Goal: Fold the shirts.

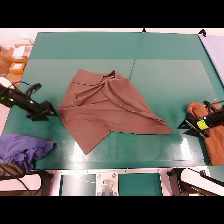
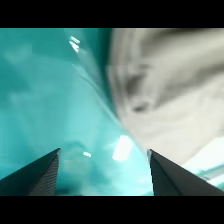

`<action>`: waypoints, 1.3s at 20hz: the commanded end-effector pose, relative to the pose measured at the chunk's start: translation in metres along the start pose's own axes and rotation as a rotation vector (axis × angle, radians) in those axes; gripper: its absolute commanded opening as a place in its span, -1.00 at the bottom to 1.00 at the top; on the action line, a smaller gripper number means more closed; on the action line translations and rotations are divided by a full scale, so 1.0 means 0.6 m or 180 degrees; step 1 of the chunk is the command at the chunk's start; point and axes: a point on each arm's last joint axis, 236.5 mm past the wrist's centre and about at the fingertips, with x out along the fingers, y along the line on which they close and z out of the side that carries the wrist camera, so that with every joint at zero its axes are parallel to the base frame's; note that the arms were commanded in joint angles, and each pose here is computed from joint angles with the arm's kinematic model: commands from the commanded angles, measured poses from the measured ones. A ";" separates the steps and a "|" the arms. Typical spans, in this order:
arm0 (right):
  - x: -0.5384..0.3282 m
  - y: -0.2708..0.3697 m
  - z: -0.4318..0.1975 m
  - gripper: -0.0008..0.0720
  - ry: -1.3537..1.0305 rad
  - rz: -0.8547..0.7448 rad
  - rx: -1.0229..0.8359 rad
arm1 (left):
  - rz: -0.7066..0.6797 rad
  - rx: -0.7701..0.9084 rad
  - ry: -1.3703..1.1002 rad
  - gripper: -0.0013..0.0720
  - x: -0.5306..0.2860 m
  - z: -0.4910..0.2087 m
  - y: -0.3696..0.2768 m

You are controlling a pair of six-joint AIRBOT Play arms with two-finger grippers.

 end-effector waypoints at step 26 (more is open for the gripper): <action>-0.092 0.263 0.053 -0.94 -0.0915 0.2416 -0.0502 | -0.0509 0.0747 -0.0590 -0.90 -0.043 0.035 -0.147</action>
